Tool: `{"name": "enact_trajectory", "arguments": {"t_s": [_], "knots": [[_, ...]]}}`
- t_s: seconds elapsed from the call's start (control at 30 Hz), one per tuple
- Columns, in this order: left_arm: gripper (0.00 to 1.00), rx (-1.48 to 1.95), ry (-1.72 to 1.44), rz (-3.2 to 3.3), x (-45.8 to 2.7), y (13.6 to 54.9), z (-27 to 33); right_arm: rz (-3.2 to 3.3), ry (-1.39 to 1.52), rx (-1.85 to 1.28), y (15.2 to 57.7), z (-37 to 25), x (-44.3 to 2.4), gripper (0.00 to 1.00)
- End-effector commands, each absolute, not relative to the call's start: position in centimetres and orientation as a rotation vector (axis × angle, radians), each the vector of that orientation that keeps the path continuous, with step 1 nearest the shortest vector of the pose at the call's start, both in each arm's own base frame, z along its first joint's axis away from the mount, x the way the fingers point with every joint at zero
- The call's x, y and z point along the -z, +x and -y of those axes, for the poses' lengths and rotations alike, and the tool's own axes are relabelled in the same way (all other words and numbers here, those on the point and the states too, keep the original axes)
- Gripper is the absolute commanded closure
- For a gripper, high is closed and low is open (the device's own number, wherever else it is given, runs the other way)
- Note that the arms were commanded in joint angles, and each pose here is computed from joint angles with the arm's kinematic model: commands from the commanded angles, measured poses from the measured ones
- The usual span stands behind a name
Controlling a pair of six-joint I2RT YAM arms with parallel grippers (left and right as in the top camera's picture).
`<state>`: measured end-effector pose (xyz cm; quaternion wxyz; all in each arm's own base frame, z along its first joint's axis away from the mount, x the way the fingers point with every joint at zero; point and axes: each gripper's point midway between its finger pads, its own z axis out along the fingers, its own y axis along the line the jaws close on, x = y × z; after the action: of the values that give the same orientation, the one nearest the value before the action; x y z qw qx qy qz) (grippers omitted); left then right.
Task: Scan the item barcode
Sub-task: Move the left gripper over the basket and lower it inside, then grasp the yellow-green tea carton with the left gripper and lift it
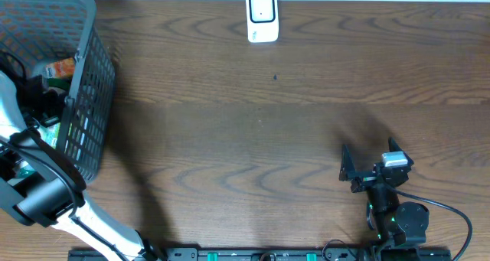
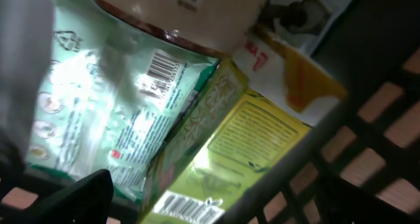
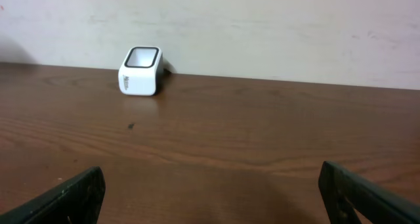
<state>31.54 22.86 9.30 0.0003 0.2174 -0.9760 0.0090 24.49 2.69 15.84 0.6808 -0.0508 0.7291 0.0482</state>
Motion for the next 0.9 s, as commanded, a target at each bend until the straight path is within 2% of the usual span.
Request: {"name": "enact_trajectory", "arguments": {"t_s": [0.0,0.27,0.37,0.47,0.87], "knots": [[0.04,0.026,0.662,3.013,-7.6,30.3,-23.3,-1.636,-0.115,-0.134,24.4,-3.1,-15.8,0.01],[0.07,0.036,0.667,3.012,-5.1,30.0,-23.2,-1.636,-0.115,-0.134,24.4,-3.1,-15.8,0.01],[0.12,0.039,0.672,3.029,-5.0,30.4,-23.4,-1.636,-0.115,-0.134,24.4,-3.1,-15.8,0.01],[0.24,0.046,0.681,3.043,-5.0,30.7,-23.6,-1.636,-0.115,-0.134,24.4,-3.1,-15.8,0.01],[0.26,0.079,0.692,3.084,-6.1,31.5,-24.2,-1.636,-0.115,-0.134,24.4,-3.1,-15.8,0.01]]}}
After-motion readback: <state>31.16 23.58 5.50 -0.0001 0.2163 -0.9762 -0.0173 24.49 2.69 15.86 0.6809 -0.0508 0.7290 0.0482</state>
